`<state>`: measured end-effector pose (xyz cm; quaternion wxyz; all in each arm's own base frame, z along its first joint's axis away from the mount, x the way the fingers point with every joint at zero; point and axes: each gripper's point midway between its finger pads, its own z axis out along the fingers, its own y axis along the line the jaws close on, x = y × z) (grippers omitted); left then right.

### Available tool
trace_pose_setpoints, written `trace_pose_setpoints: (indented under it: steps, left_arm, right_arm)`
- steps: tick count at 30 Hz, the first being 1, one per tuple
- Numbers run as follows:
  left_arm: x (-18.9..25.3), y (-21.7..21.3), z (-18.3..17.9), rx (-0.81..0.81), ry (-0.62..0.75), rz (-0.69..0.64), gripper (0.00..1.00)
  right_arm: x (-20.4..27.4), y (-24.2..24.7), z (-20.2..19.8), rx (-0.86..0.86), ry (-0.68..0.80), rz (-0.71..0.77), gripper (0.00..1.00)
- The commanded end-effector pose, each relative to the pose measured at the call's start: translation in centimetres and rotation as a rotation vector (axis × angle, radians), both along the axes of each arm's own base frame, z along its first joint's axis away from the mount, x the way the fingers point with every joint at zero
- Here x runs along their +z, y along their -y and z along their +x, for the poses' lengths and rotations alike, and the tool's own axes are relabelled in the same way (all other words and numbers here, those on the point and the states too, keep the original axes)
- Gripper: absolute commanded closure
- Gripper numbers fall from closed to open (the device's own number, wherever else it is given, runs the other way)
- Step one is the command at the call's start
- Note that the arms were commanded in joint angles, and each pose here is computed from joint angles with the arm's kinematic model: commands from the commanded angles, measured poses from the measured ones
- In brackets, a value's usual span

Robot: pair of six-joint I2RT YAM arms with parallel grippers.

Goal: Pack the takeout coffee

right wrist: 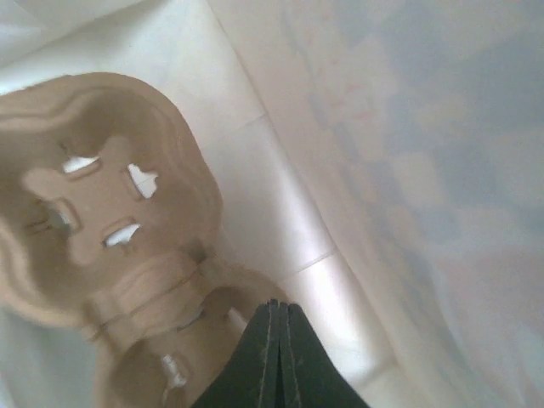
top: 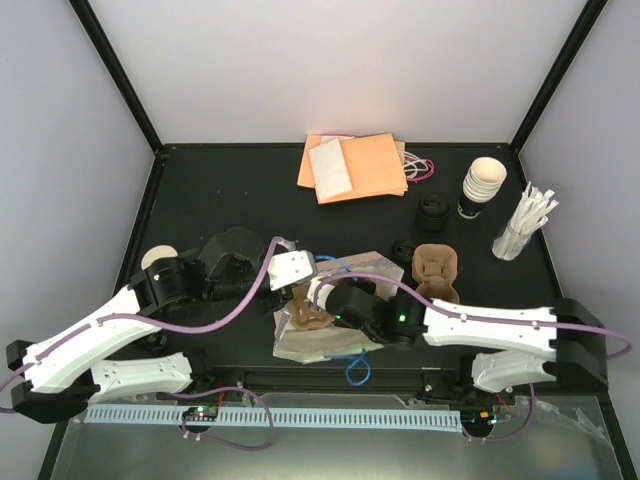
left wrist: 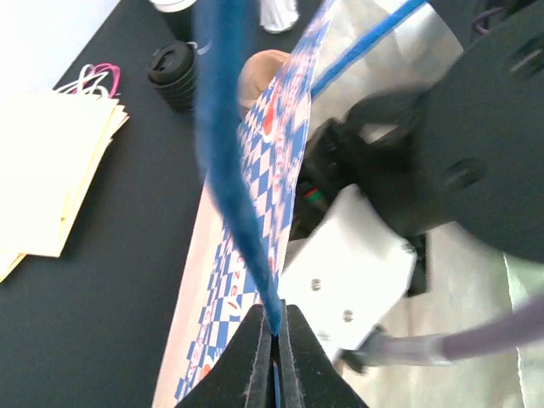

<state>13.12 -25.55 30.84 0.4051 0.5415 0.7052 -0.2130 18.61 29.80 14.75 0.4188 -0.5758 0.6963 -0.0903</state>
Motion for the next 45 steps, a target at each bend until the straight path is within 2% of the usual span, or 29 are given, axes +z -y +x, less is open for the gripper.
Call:
trace_pose_setpoints:
  steps: [1,7,12,16,19,21,23,27,32,36,38,41,44,45]
  left_arm:
    - [1.1,-0.4,1.8,0.116,0.024,-0.002,0.99]
    - [0.4,-1.2,4.2,0.224,-0.013,0.03,0.98]
    - [-0.2,-2.9,6.8,0.339,-0.109,0.039,0.98]
    - [0.0,-4.8,8.9,0.444,-0.154,0.022,0.98]
    - [0.8,-6.6,10.5,0.532,-0.203,-0.025,0.98]
    - [1.1,-7.9,11.6,0.595,-0.23,-0.052,0.98]
    - [1.4,-9.8,12.9,0.68,-0.248,-0.083,0.98]
    - [1.6,-13.2,15.2,0.828,-0.274,-0.148,0.99]
    - [0.5,-17.0,17.8,0.983,-0.318,-0.211,0.98]
    - [0.1,-19.8,19.8,1.093,-0.362,-0.284,0.98]
    - [0.4,-20.3,20.3,1.097,-0.375,-0.329,0.97]
    - [0.5,-20.4,20.6,1.099,-0.366,-0.351,0.83]
    - [0.7,-20.9,20.3,1.124,-0.35,-0.346,0.48]
    - [1.0,-21.5,20.0,1.153,-0.335,-0.339,0.3]
  right_arm:
    - [3.1,-0.8,-1.8,0.118,-0.014,0.097,0.99]
    - [9.4,-0.8,-2.7,0.166,0.006,0.268,0.97]
    - [14.2,-0.2,-1.3,0.09,-0.004,0.371,0.96]
    - [19.0,1.7,0.7,0.01,-0.018,0.536,0.94]
    - [21.6,4.4,3.3,-0.111,-0.02,0.658,0.83]
    - [22.5,5.9,4.5,-0.18,-0.015,0.71,0.69]
    - [23.0,7.4,5.6,-0.258,-0.007,0.75,0.58]
    - [22.5,10.2,7.7,-0.431,-0.035,0.829,0.42]
    - [20.5,12.4,9.7,-0.592,-0.127,0.845,0.29]
    - [19.1,13.8,11.1,-0.679,-0.145,0.849,0.18]
    - [18.1,14.6,12.0,-0.733,-0.156,0.841,0.13]
    - [15.9,16.3,13.8,-0.852,-0.23,0.82,0.1]
    - [14.1,17.5,15.1,-0.972,-0.327,0.787,0.12]
    - [13.8,17.9,15.6,-1.006,-0.338,0.769,0.12]
